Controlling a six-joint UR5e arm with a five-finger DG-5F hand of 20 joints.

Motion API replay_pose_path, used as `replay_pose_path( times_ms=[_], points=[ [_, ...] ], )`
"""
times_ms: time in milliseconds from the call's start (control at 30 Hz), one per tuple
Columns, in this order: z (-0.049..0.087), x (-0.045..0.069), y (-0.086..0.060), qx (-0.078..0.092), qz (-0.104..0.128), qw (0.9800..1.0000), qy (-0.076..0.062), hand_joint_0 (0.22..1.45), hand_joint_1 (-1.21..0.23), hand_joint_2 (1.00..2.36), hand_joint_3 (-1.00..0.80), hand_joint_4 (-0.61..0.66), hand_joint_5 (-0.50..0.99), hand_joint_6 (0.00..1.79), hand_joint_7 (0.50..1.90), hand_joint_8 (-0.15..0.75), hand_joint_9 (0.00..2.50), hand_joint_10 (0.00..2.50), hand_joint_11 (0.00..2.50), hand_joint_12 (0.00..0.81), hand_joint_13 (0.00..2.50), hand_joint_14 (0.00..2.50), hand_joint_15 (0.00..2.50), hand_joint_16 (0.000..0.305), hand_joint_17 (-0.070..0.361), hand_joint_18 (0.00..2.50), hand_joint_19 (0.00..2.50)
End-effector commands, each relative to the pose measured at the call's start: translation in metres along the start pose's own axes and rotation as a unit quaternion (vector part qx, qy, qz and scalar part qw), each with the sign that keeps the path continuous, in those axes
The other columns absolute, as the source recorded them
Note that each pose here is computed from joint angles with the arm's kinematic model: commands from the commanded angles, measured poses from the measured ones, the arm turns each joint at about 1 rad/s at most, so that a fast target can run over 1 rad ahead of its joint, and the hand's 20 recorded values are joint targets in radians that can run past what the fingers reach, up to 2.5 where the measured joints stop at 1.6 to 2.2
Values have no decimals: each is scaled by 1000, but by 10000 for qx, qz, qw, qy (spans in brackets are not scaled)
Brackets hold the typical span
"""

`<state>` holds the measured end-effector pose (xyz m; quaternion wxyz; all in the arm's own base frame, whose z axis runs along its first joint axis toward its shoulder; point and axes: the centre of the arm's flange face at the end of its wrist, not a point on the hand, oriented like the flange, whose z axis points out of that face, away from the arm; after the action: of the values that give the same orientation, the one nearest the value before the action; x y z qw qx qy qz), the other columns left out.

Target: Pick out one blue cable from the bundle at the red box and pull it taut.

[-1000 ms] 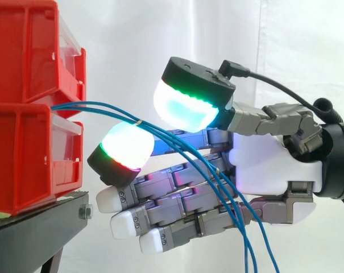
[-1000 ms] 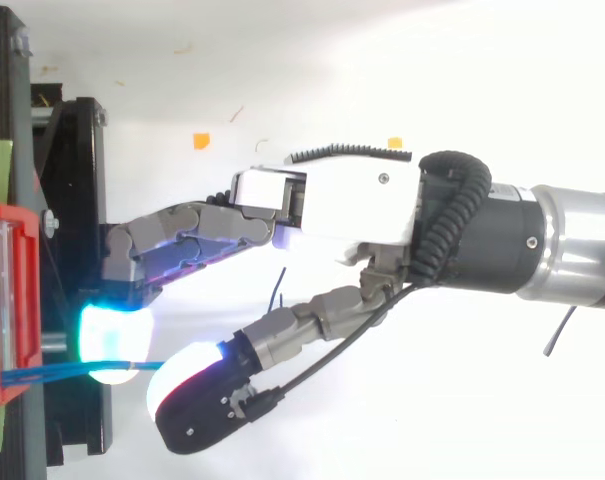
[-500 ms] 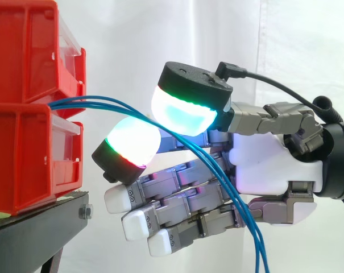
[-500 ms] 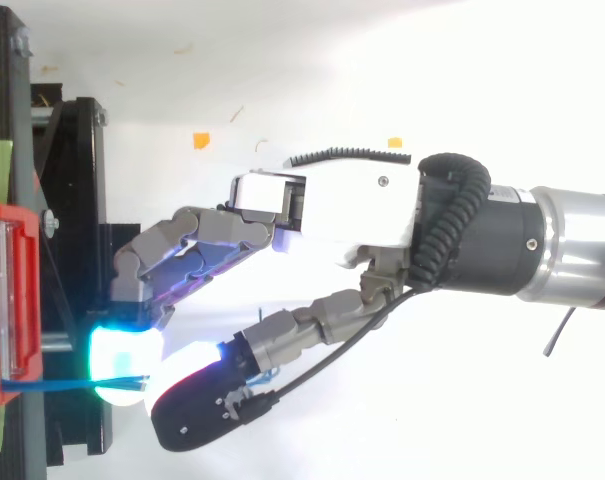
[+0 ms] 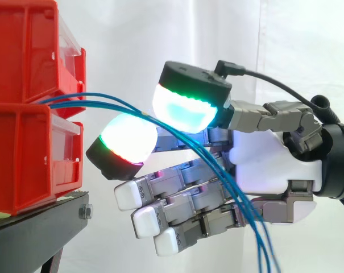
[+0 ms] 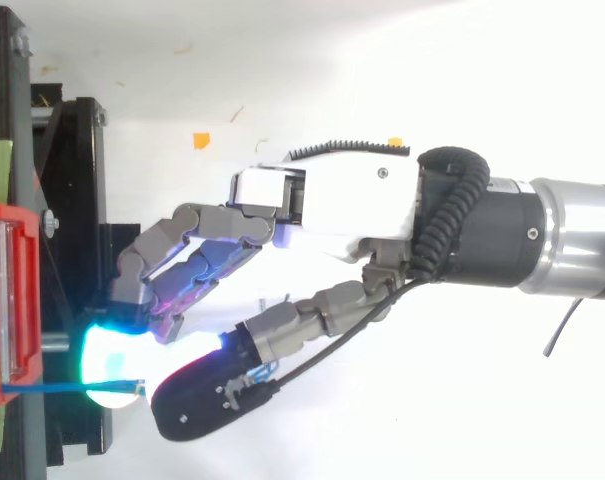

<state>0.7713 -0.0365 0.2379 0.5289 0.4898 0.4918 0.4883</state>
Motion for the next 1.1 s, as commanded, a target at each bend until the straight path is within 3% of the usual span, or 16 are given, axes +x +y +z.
replay_pose_path(
  times_ms=[0,233,400,500,633,767,1067],
  points=[
    [0,-2,0,5,89,9999,89,539,-649,1005,-424,154,-157,837,705,261,795,18,461,341,757,18,497,43,97,519,562],
    [0,-1,0,-4,128,9999,112,504,-682,1000,-500,165,-150,827,725,267,834,17,471,352,786,20,496,45,102,561,553],
    [0,-2,0,4,127,9999,104,600,-827,1000,-500,121,-145,859,724,249,861,17,493,331,827,20,520,40,90,622,562],
    [0,-2,1,-3,128,9999,104,633,-838,1012,-363,17,-154,899,706,245,874,17,514,325,840,20,527,40,90,642,570],
    [-1,-4,0,12,125,9999,97,615,-804,1021,-179,-31,-156,946,729,248,920,17,521,329,862,21,539,40,90,654,576],
    [-1,-7,0,20,138,9999,97,596,-784,1025,-110,-45,-143,949,772,260,965,18,542,333,893,21,543,41,92,672,590],
    [-1,-10,1,26,305,9992,266,589,-737,1011,-82,-14,-118,946,745,301,1065,15,515,384,966,18,529,51,115,777,570]
  ],
)
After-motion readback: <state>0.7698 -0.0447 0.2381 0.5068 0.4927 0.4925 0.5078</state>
